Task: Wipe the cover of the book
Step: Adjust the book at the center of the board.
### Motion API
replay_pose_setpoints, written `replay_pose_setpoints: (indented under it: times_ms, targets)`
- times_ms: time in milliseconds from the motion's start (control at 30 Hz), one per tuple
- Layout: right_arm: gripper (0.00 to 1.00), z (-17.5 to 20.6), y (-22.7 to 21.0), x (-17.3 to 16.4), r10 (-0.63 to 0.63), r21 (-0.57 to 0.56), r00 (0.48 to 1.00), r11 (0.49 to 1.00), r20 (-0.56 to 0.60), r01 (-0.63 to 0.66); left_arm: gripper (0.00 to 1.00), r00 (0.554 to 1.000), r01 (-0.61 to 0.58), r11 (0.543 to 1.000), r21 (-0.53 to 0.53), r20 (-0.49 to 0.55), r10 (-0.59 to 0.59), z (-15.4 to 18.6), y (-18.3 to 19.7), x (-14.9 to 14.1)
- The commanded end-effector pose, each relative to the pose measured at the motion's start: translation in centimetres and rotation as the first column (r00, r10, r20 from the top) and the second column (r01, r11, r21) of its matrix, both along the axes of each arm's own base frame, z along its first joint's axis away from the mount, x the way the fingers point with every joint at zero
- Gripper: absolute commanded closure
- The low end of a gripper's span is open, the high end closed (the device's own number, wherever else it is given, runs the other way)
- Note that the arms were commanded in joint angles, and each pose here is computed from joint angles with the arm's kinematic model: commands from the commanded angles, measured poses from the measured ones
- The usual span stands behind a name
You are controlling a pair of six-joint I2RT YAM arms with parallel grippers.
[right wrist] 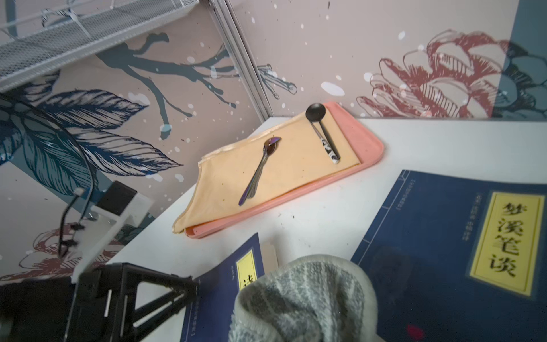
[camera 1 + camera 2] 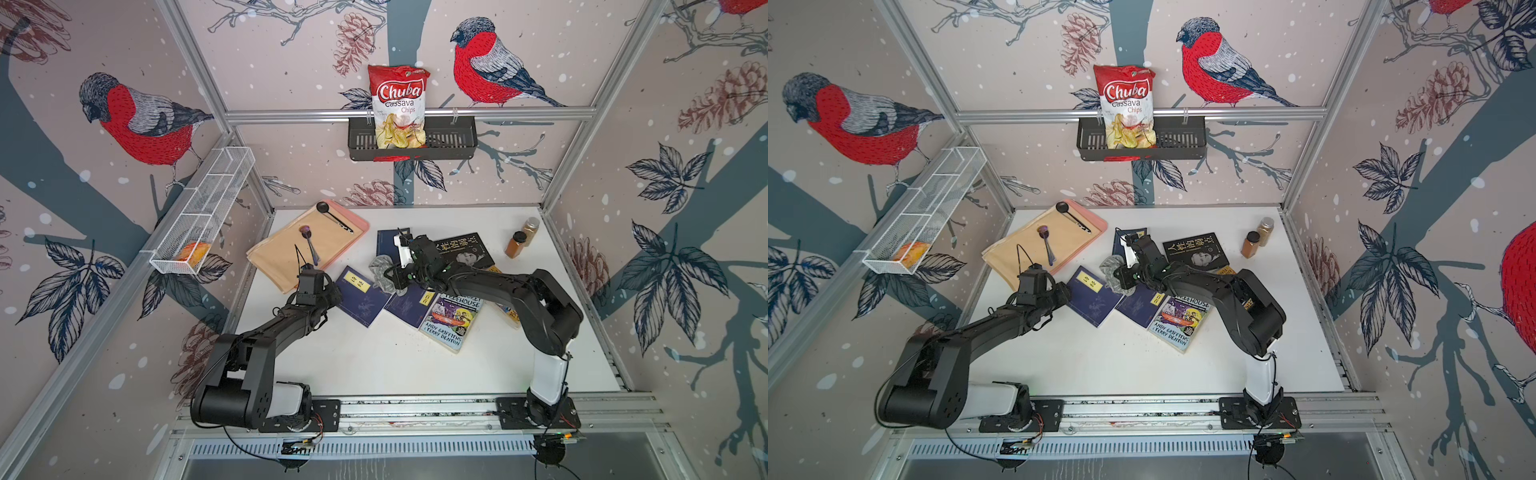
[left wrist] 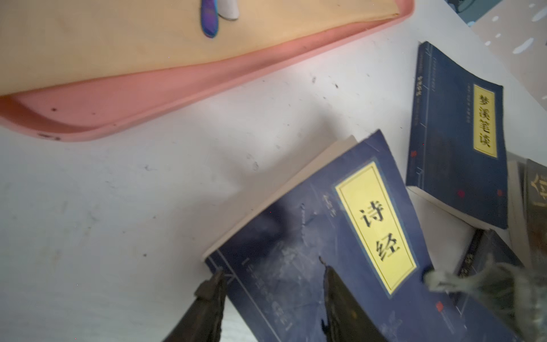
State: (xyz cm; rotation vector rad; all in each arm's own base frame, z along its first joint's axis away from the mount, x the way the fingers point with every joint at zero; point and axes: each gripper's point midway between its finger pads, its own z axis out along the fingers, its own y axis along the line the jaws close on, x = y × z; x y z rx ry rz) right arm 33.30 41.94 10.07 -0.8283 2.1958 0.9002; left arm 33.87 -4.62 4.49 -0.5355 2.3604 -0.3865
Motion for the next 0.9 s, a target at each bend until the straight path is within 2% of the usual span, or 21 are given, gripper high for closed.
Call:
replay_pose_setpoints:
  times_ms: [0, 167, 400, 667, 767, 867]
  targets:
    - [0.98, -1.8, 0.8, -0.2, 0.022, -0.006, 0.999, 1.000, -0.041, -0.023, 0.47, 0.998, -0.004, 1.000, -0.009, -0.057, 0.003, -1.1, 0.2, -0.2]
    - [0.99, -5.5, 0.7, -0.7, 0.023, -0.074, 0.993, 0.997, -0.116, -0.032, 0.47, 0.996, 0.022, 0.999, -0.035, -0.088, -0.025, -2.6, -0.5, 0.3]
    - [0.99, -7.4, 0.3, -3.4, 0.052, -0.135, 0.983, 0.988, -0.174, -0.077, 0.49, 0.991, 0.102, 0.993, -0.064, -0.080, -0.107, -2.9, -1.9, 2.0]
    - [0.98, -6.5, 0.6, -7.8, 0.109, -0.136, 0.972, 0.981, -0.208, -0.139, 0.56, 0.979, 0.194, 0.979, -0.070, -0.051, -0.197, -2.2, -3.0, 2.2]
    - [0.98, -5.7, 0.2, -7.7, 0.084, -0.153, 0.978, 0.982, -0.189, -0.114, 0.58, 0.980, 0.191, 0.981, -0.047, -0.057, -0.193, -2.1, -2.8, 2.0]
    - [0.98, -3.9, -0.1, -6.8, 0.054, -0.155, 0.990, 0.985, -0.133, -0.075, 0.58, 0.985, 0.169, 0.985, 0.024, -0.050, -0.168, -1.3, -1.9, 2.1]
